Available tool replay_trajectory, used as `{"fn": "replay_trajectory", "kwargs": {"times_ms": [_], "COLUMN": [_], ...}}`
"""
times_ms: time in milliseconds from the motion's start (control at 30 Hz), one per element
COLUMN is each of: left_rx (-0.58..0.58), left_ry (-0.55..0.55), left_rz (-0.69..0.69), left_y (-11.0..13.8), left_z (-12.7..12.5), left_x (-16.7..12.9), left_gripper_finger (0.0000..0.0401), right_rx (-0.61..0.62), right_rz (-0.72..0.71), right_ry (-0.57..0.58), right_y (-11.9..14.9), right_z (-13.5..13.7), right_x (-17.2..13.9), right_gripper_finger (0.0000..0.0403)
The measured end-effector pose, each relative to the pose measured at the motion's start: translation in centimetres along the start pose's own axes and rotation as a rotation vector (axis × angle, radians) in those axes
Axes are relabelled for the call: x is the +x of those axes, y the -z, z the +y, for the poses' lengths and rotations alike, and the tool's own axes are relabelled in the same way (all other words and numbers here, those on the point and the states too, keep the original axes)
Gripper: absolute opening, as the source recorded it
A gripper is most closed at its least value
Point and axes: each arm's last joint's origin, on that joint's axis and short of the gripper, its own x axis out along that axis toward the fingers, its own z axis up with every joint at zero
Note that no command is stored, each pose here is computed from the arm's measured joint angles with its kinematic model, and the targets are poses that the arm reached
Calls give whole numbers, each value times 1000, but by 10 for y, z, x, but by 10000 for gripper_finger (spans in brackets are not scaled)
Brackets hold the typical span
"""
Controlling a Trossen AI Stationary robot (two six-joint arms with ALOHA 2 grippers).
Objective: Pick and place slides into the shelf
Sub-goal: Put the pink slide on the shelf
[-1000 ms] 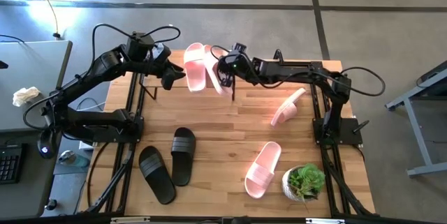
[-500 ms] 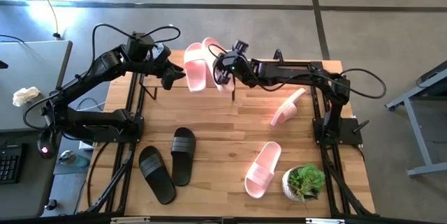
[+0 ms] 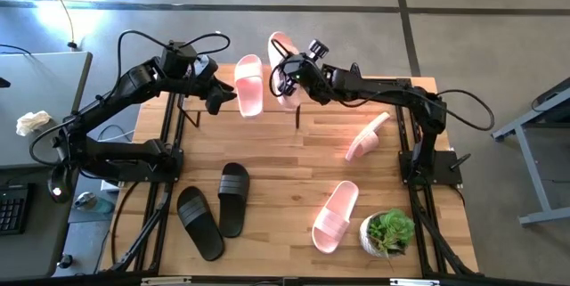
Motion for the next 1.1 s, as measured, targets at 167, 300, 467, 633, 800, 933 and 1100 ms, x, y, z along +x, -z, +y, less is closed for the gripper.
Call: {"fn": "replay_trajectory", "kwargs": {"times_ms": [167, 300, 467, 633, 800, 933, 1100], "left_rx": [0, -13, -27, -47, -48, -48, -48], "left_ry": [0, 0, 1, 1, 1, 1, 1], "left_rz": [0, 0, 0, 0, 0, 0, 0], "left_y": [0, 0, 0, 0, 0, 0, 0], "left_z": [0, 0, 0, 0, 0, 0, 0], "left_x": [0, 0, 0, 0, 0, 0, 0], "left_gripper_finger": [168, 168, 168, 168, 168, 168, 168], "right_rx": [36, 22, -25, -7, 20, 46, 50], "right_rz": [-6, 23, 70, 84, 130, 145, 148], "right_ry": [-29, -77, -53, -43, -105, -96, -106], "right_y": [0, 8, 17, 19, 25, 27, 28], "right_z": [11, 28, 40, 36, 34, 30, 30], "right_x": [4, 17, 28, 31, 35, 38, 39], "right_gripper_finger": [0, 0, 0, 0, 0, 0, 0]}}
